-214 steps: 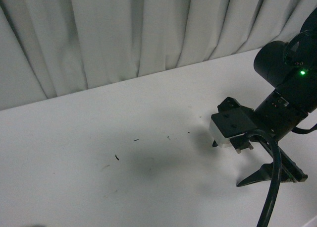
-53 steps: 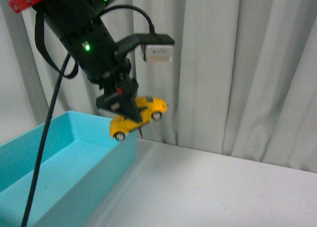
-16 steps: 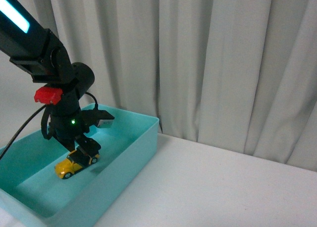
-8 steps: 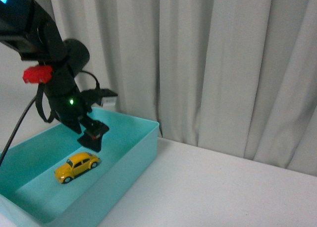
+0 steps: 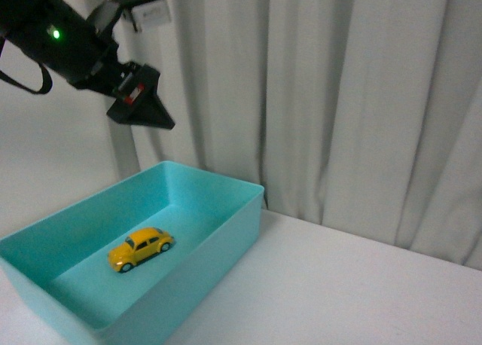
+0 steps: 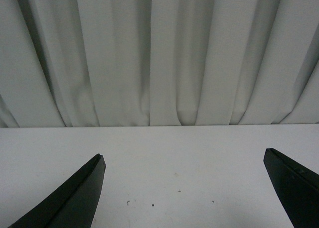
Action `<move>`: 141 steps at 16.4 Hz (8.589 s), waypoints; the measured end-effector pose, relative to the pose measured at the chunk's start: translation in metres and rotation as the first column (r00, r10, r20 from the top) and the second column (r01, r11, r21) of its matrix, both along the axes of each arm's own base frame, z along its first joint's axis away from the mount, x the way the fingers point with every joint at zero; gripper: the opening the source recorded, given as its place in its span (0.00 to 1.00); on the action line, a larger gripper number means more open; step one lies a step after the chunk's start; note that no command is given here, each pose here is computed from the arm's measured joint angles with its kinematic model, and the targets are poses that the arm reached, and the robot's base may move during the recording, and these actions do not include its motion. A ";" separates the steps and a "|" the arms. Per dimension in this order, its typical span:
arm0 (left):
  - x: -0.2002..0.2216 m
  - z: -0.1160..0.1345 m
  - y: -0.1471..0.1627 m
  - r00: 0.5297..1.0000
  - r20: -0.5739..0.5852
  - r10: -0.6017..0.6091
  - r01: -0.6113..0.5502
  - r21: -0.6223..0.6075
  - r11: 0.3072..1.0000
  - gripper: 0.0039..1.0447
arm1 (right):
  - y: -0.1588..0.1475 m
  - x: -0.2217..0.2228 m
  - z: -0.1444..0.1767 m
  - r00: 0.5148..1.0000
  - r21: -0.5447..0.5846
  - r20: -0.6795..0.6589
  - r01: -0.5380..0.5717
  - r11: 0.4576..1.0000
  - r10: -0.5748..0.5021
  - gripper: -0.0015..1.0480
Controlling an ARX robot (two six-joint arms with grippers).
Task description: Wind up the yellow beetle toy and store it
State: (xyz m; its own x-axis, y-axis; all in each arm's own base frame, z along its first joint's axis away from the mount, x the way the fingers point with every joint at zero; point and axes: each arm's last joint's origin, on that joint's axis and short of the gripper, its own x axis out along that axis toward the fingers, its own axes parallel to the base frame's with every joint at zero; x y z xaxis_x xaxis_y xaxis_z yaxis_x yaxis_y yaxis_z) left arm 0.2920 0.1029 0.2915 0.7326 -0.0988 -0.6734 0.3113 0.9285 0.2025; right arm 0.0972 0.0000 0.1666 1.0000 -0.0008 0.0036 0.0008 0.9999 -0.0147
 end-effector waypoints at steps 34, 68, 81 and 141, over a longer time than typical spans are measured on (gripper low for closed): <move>-0.195 -0.125 -0.103 0.730 0.610 0.309 -0.097 -0.354 0.930 0.01 | 0.000 0.000 0.000 1.000 0.000 0.000 0.000 1.000 0.000 0.94; -0.195 -0.125 -0.103 0.730 0.610 0.310 -0.098 -0.355 0.930 0.94 | 0.000 0.000 0.000 1.000 0.000 0.001 0.000 1.000 0.000 0.94; -0.195 -0.125 -0.103 0.730 0.609 0.310 -0.098 -0.355 0.930 0.94 | 0.000 0.000 0.000 1.000 0.000 0.001 0.000 1.000 0.000 0.94; -0.195 -0.125 -0.103 0.730 0.609 0.310 -0.098 -0.355 0.930 0.94 | 0.000 0.000 0.000 1.000 0.000 -0.001 0.000 1.000 0.000 0.94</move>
